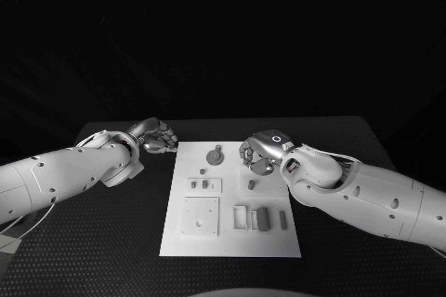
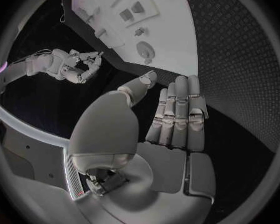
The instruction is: Assemble the parts on the task board
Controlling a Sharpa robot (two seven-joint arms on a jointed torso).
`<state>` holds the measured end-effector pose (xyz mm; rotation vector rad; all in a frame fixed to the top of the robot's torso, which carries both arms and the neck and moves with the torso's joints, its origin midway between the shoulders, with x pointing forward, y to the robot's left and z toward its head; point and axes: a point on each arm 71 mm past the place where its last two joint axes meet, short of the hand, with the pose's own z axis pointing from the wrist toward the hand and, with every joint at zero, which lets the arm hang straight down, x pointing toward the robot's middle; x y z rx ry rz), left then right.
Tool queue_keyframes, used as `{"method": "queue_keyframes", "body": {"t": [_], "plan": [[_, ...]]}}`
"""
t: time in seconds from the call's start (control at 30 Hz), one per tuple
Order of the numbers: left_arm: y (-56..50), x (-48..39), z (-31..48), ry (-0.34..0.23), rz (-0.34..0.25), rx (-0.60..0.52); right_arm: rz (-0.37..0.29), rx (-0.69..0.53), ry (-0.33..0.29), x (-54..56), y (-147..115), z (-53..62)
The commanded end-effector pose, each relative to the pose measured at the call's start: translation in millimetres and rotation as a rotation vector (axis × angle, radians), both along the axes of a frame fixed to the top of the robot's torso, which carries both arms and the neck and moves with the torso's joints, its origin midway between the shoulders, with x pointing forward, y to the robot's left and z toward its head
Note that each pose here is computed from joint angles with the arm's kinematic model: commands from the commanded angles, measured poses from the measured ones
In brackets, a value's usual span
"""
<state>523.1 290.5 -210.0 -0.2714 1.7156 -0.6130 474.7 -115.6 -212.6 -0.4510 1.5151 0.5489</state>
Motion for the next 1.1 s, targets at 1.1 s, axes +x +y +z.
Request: {"method": "queue_keyframes", "body": {"t": [1.1], "plan": [[-10.5, 1.5, 3.0, -0.03, 0.004, 0.018, 0.212, -0.005, 0.107, -48.0, 85.2, -36.8]]}}
